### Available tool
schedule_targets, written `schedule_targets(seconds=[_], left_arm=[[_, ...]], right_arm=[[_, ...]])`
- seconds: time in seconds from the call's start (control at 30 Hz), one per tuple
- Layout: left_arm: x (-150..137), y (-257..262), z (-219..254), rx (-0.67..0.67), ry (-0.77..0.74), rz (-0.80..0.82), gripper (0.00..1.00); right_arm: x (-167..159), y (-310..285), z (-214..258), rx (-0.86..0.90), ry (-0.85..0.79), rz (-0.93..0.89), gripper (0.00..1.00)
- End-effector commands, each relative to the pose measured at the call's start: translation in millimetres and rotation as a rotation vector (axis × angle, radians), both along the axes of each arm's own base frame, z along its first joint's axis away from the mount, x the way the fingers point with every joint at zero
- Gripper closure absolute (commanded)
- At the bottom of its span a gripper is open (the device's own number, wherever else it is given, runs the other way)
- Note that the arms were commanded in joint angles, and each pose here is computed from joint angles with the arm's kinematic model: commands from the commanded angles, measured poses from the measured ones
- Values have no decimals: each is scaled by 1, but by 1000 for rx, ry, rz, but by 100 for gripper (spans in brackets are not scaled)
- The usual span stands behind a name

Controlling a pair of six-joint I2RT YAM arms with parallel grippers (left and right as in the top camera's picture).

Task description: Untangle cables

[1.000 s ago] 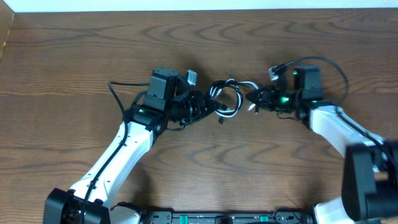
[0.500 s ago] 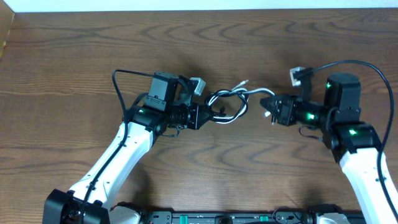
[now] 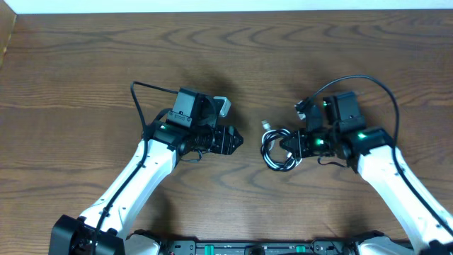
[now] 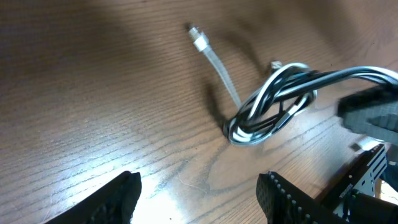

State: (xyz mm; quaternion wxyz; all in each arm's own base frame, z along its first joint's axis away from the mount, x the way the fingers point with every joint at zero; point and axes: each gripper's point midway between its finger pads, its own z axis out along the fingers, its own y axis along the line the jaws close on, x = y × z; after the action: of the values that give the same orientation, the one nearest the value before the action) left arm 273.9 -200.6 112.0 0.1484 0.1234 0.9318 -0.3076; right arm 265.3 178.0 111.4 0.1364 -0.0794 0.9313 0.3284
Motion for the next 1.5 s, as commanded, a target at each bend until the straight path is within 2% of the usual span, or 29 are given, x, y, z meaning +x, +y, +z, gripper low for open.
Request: schedule_targets(seconds=[0.0,0.07,0.17,0.27,0.3,0.4,0.47,0.53,0.67,0.77,0.9,1.17,1.47], left_arm=[[1,1,-3,12,-4,2,35],[5,-6,-15,-10,53,42,36],[0,-44,-30,-96,79,-72,41],[3,-76,-44,-122,38,-131,49],[8,-80,-45,-117,24,-108,50],[29,-67,-59,6,-8,74,59],[34,-67,-59,16,-33,87,63],[42,-57,-68,68,-37,166,64],[47,-62,-78,57,-17,210,70],[43,-70,-83,61,-19,190,71],[40,-76,-94,75,-20,182,72],[32,-94,-90,55,-42,138,72],[35,-75,-100,153,-55,191,72]], right_arm=[[4,4,-17,-9,69,-29,99],[9,4,-19,-5,63,-35,99],[15,-1,-18,1,60,-65,99],[16,-2,-18,2,62,-71,99],[16,-2,-18,2,62,-71,99],[15,-2,-19,2,70,-74,99],[15,-2,-19,2,69,-74,99],[15,-1,-19,2,69,-73,99],[15,-1,-19,2,70,-73,99],[15,-2,-19,2,69,-75,99],[18,-14,-34,-73,127,-181,99],[12,19,-80,-88,225,-119,99],[13,26,-83,-71,230,-116,99]])
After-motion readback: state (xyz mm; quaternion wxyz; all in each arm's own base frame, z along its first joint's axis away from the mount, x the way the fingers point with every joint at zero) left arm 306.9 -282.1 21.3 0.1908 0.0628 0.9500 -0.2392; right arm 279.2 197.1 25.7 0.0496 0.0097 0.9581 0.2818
